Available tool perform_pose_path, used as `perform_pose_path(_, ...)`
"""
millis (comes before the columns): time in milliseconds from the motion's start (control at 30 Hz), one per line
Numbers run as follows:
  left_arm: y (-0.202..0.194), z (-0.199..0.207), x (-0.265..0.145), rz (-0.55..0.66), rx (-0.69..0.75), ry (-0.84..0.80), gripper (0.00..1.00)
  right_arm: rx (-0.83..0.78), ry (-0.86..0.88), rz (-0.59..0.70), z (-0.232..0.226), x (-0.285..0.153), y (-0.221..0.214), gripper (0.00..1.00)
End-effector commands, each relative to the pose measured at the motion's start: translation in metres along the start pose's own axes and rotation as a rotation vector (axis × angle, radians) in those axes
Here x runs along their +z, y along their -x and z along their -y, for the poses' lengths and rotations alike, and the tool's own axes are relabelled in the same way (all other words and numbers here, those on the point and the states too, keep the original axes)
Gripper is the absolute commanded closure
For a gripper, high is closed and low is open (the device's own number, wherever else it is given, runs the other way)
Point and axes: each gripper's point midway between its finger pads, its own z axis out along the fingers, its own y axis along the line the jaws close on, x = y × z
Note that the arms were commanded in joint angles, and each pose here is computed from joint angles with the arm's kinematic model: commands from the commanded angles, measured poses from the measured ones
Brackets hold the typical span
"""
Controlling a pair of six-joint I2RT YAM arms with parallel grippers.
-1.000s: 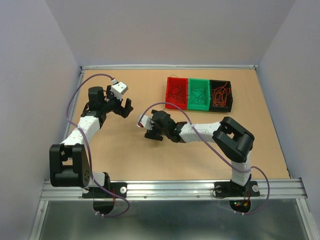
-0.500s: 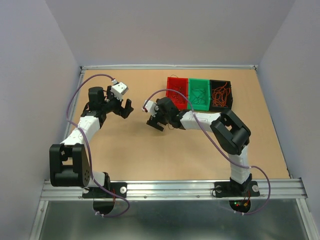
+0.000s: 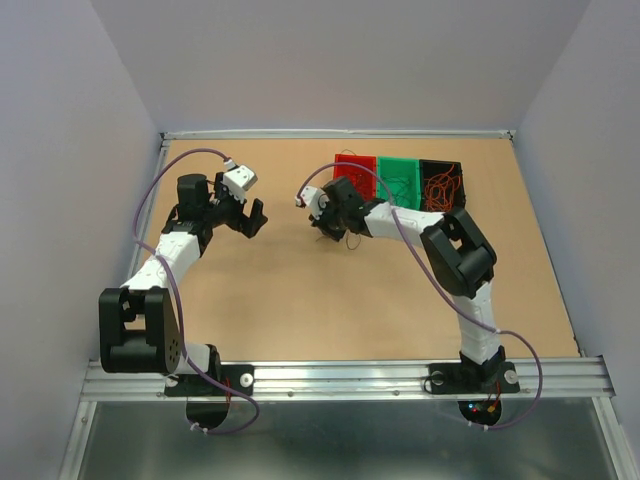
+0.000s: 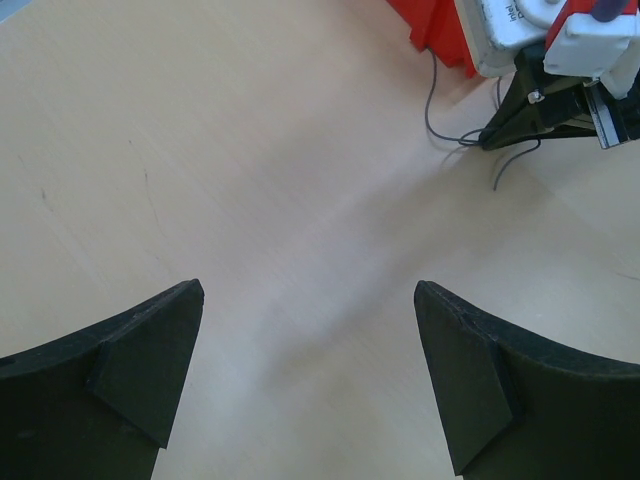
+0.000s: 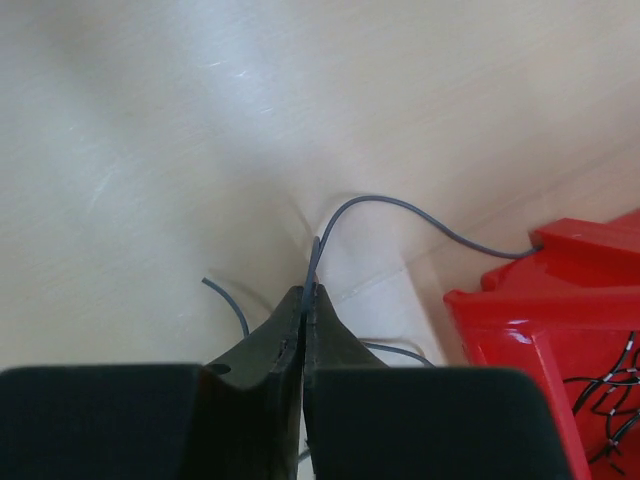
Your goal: Untangle the cables
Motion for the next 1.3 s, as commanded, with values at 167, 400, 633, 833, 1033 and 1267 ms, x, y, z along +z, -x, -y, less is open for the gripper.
perform_pose_path(167, 0.004, -0.001, 0.001, 0.015, 0.021, -0.018, 0.01, 0.016, 0.128, 0.028, -0.026, -0.042, 0.019, 0.99)
perform_pose_path(400, 0.007, 0.001, -0.002, 0.025, 0.035, -0.019, 0.01, 0.127, 0.079, 0.261, 0.021, -0.117, 0.073, 0.99)
perform_pose_path(633, 0.008, 0.001, -0.002, 0.028, 0.035, -0.018, 0.02, 0.268, -0.151, 0.357, 0.121, -0.17, 0.072, 0.99)
perform_pose_path(833, 0.01, 0.002, -0.004, 0.035, 0.038, -0.018, 0.02, 0.381, -0.27, 0.322, 0.181, -0.167, 0.033, 1.0)
perform_pose_path(1033, 0.009, 0.002, -0.003, 0.033, 0.033, -0.021, 0.02, 0.488, -0.357, 0.259, 0.226, -0.148, -0.014, 0.99)
perform_pose_path(1267, 0.009, 0.001, -0.002, 0.035, 0.032, -0.016, 0.02, 0.561, -0.396, 0.192, 0.251, -0.125, -0.056, 1.0)
